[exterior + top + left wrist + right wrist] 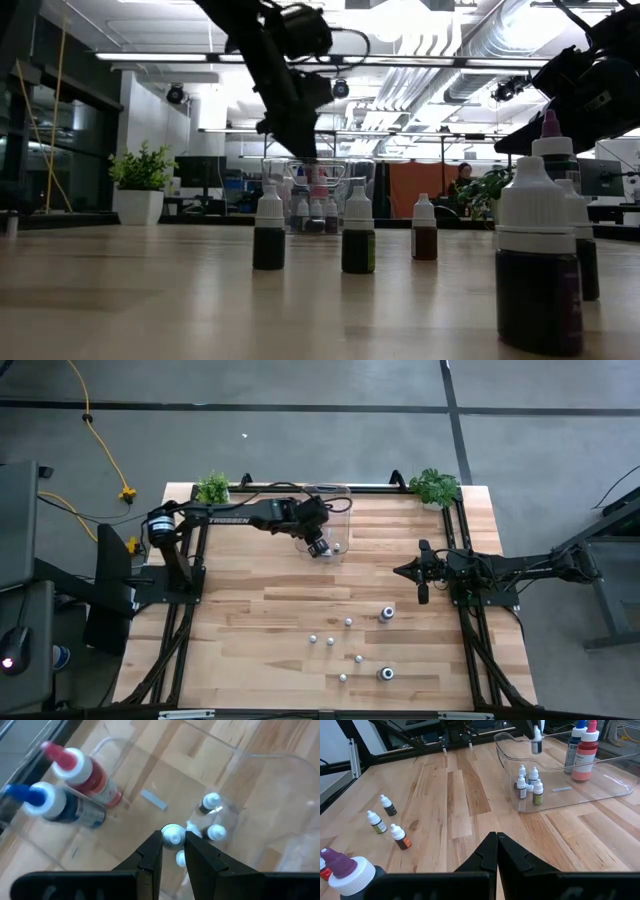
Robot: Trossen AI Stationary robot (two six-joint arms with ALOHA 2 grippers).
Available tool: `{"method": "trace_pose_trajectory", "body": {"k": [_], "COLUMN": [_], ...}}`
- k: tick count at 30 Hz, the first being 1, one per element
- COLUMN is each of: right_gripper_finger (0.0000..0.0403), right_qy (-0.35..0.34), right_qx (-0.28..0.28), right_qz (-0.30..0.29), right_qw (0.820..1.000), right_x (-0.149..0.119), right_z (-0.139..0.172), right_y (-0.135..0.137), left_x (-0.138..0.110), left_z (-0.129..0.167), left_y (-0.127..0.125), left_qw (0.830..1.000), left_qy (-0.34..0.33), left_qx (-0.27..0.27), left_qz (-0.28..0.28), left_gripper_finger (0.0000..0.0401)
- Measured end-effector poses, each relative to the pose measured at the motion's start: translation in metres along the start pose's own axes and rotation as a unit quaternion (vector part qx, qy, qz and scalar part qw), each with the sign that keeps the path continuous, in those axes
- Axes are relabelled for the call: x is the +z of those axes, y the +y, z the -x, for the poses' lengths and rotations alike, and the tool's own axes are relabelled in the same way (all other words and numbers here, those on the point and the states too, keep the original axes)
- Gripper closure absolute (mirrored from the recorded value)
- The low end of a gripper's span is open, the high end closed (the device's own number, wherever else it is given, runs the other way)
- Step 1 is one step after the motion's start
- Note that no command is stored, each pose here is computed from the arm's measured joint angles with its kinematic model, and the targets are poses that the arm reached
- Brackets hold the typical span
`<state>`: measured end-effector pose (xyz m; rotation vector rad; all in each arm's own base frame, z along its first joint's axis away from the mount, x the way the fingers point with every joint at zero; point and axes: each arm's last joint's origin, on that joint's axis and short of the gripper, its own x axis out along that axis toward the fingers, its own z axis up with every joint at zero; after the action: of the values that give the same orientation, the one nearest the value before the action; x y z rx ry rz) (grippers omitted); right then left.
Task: Pick & Place food coloring
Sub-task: Put the small orange food coloring into the transparent bin
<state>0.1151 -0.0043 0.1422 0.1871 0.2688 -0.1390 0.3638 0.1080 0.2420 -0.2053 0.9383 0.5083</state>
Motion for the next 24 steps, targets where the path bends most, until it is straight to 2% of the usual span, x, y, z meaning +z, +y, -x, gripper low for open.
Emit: {"method": "trace_pose_trajectory", "body": {"k": [7,17,24], "right_gripper_finger": [0.0402,0.0402,0.0402], "right_qy": [0.0,0.0,0.0], "right_qx": [0.0,0.0,0.0], "right_qz": [0.0,0.0,0.0], "right_qw": [1.0,1.0,1.0], "right_x": [0.0,0.0,0.0], "right_z": [0.0,0.0,0.0], "right_y": [0.0,0.0,0.0], "left_x": [0.012,0.007,0.005], "left_z": [-0.013,-0.034,-0.033], "left_y": [0.001,0.016,0.015], "left_qw": [0.999,0.995,0.993], "left_qy": [0.019,0.06,0.067], "left_qx": [-0.002,0.036,0.039], "left_qz": [-0.032,0.075,0.092], "left_gripper_finger": [0.0332,0.0332,0.0332]}}
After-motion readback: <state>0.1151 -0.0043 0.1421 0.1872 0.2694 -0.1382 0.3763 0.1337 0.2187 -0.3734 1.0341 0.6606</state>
